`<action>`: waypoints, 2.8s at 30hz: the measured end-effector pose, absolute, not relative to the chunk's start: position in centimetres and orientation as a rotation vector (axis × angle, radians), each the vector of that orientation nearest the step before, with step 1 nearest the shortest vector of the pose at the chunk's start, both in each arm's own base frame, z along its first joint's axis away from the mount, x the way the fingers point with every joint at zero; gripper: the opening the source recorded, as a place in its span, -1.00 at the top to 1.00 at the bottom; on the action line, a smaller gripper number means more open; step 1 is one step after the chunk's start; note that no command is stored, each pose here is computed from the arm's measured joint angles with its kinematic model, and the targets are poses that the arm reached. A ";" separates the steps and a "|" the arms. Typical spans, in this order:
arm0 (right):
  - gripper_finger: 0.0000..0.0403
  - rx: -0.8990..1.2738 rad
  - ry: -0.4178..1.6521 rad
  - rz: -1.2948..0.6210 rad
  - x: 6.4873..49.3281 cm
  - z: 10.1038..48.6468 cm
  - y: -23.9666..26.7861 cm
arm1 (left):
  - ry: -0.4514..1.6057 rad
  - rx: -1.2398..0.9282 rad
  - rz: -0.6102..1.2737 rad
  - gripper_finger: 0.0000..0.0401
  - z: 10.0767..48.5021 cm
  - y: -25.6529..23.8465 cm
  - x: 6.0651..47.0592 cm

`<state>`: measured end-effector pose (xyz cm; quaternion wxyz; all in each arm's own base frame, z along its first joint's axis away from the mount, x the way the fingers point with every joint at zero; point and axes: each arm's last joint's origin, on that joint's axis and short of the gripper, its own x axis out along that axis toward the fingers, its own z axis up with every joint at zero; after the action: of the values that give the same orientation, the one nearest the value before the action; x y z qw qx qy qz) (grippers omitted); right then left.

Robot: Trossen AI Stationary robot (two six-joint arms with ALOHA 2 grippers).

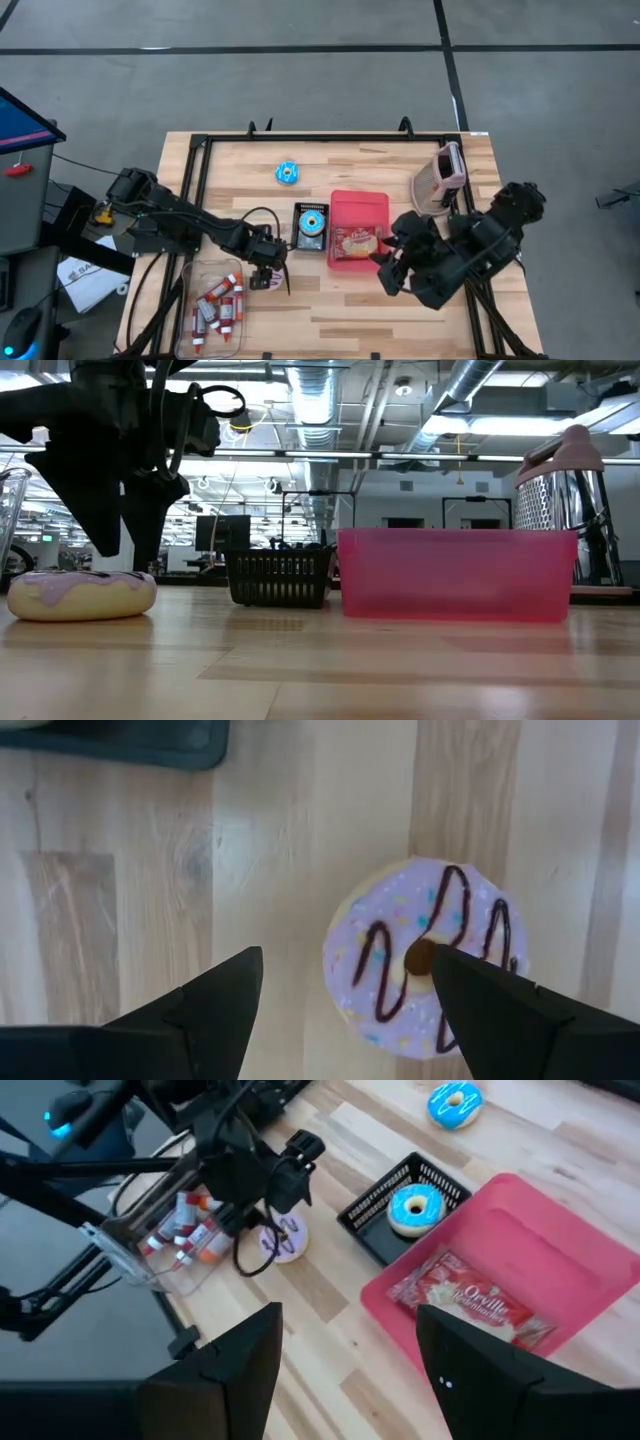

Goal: Pick & Place Food Item
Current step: Put the violet donut into the black bin

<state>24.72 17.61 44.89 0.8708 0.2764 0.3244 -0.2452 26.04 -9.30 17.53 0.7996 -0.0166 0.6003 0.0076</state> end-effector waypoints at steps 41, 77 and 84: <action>-0.11 0.615 0.587 -0.504 23.2 45.1 19.6 | 1.293 -0.085 0.057 -0.42 15.5 -9.7 25.7; -0.11 0.632 0.574 -0.529 23.8 45.1 18.9 | 1.274 -0.152 0.063 0.15 14.8 -9.7 25.7; -0.11 0.635 0.572 -0.534 23.9 45.2 18.7 | 1.230 -0.186 0.073 0.15 15.9 -9.4 26.8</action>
<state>23.90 18.71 45.19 0.8757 0.3042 0.2739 -0.2560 26.85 -9.37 15.87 0.8122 -0.0872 0.5758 0.0341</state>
